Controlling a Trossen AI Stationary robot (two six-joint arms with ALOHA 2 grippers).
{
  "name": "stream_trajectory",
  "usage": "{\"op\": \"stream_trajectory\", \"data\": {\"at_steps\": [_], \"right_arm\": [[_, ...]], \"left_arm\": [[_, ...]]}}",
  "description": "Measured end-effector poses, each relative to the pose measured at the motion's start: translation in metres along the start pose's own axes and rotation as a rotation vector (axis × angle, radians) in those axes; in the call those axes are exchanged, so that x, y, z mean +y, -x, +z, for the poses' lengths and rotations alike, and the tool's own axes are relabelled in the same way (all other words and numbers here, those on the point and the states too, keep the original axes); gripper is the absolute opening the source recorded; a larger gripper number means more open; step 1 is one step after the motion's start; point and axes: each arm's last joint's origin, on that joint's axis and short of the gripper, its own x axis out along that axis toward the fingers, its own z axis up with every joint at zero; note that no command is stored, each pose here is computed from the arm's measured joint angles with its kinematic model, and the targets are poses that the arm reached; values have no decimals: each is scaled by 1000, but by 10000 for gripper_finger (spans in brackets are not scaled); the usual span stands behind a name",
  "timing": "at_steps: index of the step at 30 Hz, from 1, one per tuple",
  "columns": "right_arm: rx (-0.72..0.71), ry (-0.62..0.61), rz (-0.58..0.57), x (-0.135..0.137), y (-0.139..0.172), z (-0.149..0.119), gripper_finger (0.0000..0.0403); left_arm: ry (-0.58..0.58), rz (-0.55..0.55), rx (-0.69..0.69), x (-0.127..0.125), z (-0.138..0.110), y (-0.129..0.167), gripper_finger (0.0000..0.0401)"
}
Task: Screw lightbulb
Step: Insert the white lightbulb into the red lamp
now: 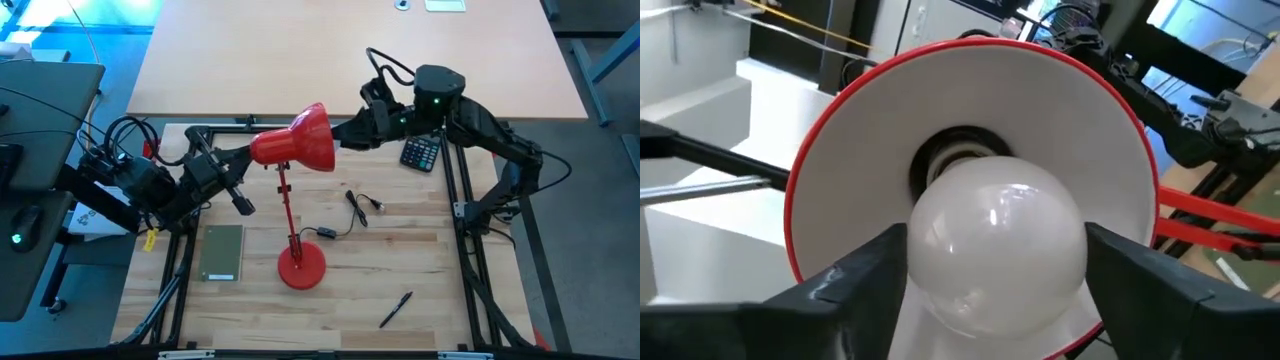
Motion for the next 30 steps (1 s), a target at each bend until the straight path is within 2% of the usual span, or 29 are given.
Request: {"op": "stream_trajectory", "data": {"at_steps": [5,9,12,20,30], "right_arm": [[15,107,10,0,0,0,230],[41,224,25,1,0,-1,227],[43,359,30,1,0,-1,227],[44,827,51,1,1,-2,227],[25,1460,63,2,1,-2,227]], "left_arm": [[30,-1,-1,0,0,0,0],[89,-8,-8,0,1,0,0],[171,-18,-14,0,1,0,0],[464,-60,-54,1,5,0,0],[536,-69,-81,3,8,0,0]]}}
